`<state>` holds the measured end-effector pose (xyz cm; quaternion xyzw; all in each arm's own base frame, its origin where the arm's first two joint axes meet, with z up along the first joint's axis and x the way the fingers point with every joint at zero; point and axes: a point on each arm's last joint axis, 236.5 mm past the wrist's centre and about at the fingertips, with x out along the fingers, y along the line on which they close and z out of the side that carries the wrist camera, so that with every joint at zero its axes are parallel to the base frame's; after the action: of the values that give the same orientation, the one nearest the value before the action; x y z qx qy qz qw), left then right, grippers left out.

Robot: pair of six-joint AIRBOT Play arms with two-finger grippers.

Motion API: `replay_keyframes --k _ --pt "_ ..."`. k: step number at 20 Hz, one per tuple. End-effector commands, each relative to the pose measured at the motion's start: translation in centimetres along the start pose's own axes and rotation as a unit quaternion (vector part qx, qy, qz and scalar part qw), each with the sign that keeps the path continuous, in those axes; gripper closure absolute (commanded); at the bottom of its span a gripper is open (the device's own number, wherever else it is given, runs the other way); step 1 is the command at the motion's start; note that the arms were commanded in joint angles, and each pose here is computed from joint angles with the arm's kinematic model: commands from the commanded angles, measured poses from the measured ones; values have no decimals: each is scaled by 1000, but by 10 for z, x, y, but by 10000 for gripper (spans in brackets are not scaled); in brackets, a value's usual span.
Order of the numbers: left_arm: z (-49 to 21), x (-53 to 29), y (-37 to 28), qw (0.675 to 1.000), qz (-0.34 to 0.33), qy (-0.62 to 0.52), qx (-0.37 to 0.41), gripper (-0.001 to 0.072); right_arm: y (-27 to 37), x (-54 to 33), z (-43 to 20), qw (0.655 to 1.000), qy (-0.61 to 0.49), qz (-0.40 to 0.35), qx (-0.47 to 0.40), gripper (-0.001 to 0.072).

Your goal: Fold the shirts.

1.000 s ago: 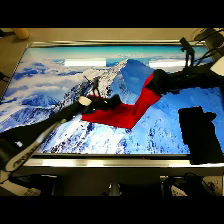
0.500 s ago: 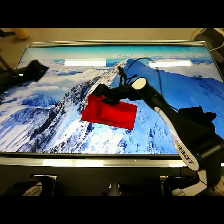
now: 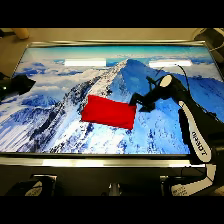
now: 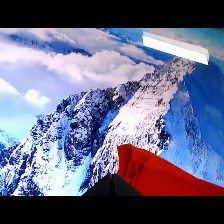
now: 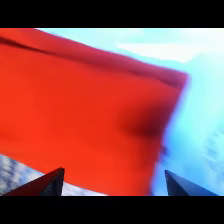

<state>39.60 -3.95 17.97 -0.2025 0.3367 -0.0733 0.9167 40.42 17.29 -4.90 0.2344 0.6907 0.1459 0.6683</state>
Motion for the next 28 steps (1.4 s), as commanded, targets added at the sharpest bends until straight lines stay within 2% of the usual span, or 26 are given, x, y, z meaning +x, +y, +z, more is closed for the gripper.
replay_keyframes --k 1,4,5,6,7,8,10,12,15,19,28 --pt "-28 10 -6 999 -5 37 13 684 -39 21 -18 998 21 -13 53 36" --pt "-29 7 -34 999 -39 31 7 684 -18 55 -16 998 16 20 66 39" --pt "-26 5 -39 999 -46 22 8 684 -6 63 -14 998 11 37 56 64" --pt "-22 3 -42 999 -48 13 10 684 10 67 -12 997 6 64 38 230" --pt "-20 2 -42 999 -49 7 10 684 24 64 -7 996 -5 92 22 628" --pt "-19 2 -42 999 -48 6 10 684 31 52 3 993 -16 112 28 693" --pt "-19 2 -41 999 -47 6 15 683 38 -5 29 989 -41 144 0 692" --pt "-19 2 -41 998 -47 5 29 683 14 -91 64 985 -104 140 0 694" --pt "-19 3 -41 998 -47 6 29 684 -77 -214 83 969 -214 69 100 694" --pt "-12 3 -41 998 -47 -9 28 683 -163 -303 45 940 -278 29 198 694" --pt "-9 3 -42 998 -47 -16 40 683 -234 -365 -47 889 -292 13 352 693"
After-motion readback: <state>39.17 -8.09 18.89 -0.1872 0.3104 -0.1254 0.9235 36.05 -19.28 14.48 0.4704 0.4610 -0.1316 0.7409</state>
